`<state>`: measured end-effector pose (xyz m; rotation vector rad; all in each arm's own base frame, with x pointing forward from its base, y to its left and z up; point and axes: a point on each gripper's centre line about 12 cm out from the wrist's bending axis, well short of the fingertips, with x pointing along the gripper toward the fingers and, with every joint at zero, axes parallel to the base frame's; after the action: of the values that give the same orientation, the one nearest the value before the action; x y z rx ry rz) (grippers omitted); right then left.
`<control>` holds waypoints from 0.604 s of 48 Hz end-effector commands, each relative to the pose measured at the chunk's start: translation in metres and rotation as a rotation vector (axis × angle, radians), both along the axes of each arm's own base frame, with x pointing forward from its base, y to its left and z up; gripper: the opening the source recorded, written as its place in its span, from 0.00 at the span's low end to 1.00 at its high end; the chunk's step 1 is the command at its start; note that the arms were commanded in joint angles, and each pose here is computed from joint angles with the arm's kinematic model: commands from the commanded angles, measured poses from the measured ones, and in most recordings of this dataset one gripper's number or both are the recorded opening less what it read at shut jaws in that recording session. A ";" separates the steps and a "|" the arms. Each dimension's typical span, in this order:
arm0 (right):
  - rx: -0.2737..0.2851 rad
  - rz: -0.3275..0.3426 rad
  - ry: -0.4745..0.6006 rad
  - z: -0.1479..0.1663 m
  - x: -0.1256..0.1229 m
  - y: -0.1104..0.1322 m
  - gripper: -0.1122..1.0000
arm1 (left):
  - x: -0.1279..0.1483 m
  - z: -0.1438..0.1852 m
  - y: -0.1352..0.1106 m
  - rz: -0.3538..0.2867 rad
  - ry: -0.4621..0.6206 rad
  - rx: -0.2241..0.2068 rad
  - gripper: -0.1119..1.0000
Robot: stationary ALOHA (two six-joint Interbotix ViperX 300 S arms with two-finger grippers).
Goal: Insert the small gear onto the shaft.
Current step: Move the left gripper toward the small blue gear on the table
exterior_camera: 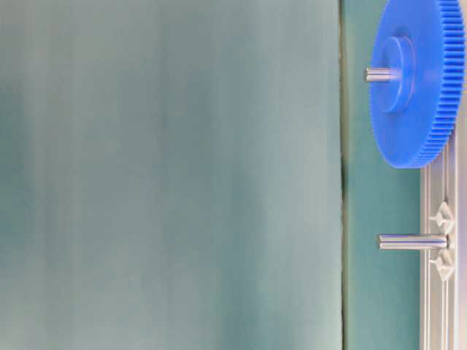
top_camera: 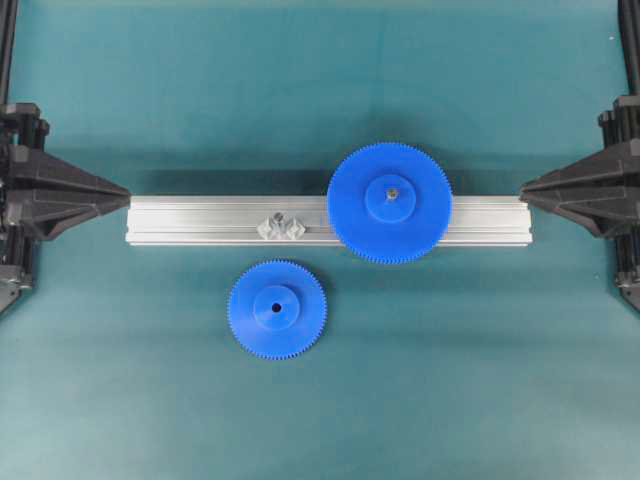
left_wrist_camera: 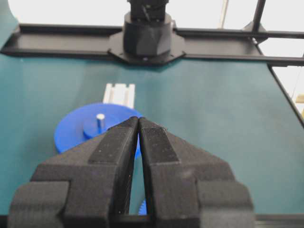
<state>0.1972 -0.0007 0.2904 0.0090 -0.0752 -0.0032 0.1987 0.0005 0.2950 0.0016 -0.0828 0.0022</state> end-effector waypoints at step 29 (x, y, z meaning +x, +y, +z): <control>0.103 -0.046 0.409 -0.026 0.000 -0.008 0.18 | 0.060 -0.023 -0.021 -0.072 0.461 -0.024 0.10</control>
<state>0.1941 -0.0067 0.2564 0.0987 0.3371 -0.0463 0.2450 -0.0157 0.2701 -0.0233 0.3583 -0.0565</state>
